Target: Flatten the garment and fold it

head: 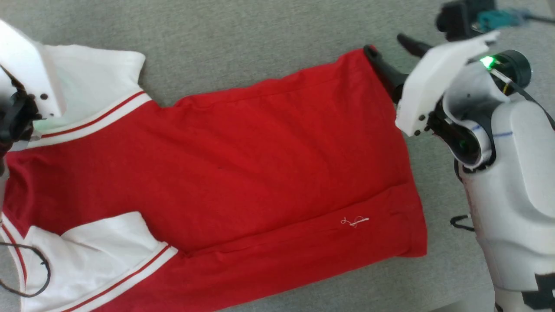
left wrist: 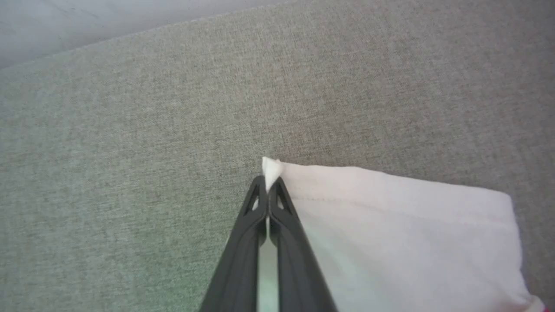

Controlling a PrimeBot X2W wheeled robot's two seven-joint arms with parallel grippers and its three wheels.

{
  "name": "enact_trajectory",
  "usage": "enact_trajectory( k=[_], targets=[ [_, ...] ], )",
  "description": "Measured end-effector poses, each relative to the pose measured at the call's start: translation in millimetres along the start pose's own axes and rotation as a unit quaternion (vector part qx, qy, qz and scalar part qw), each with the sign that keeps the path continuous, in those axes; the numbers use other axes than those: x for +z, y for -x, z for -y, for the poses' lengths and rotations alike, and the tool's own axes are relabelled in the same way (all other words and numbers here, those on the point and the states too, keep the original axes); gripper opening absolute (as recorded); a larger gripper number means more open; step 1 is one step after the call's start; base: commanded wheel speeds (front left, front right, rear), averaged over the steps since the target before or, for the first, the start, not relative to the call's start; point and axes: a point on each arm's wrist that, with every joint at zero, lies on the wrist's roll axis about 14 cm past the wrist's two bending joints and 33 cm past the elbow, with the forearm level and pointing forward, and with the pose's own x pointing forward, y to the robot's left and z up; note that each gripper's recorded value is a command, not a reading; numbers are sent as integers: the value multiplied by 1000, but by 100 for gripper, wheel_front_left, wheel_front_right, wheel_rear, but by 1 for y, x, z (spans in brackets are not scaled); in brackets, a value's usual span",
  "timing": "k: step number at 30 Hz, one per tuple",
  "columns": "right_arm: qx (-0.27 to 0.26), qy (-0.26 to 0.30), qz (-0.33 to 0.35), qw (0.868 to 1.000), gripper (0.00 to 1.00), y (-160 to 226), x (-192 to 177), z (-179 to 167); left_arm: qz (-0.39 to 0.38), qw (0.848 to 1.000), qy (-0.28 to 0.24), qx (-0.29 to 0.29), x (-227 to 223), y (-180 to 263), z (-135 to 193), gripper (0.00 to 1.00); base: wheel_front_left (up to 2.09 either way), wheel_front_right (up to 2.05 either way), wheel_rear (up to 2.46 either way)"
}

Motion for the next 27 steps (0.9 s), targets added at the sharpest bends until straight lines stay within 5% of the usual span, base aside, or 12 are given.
enact_trajectory(
  k=[7,8,9,12,13,19,27],
  targets=[
    [2,20,-138,990,100,-11,-35,-2,20,1000,2,-5,4,-2,-2,0,0,0,0],
    [0,24,-147,989,91,-12,-36,-2,24,1000,2,-6,5,-2,-2,0,0,0,0],
    [-1,29,-156,987,48,-12,-36,-2,31,999,3,-7,6,-1,-1,0,0,0,0],
    [0,41,-167,985,4,-12,-35,-5,54,999,1,-10,10,1,0,0,0,0,0],
    [1,44,-164,986,0,-11,-33,-6,66,998,-1,-11,14,3,0,0,0,0,0],
    [-7,52,-86,995,0,1,-10,-6,176,984,5,-18,44,28,0,0,0,0,0],
    [4,20,35,999,0,35,3,-24,278,959,61,-22,31,84,-10,0,0,0,0]
  ],
)
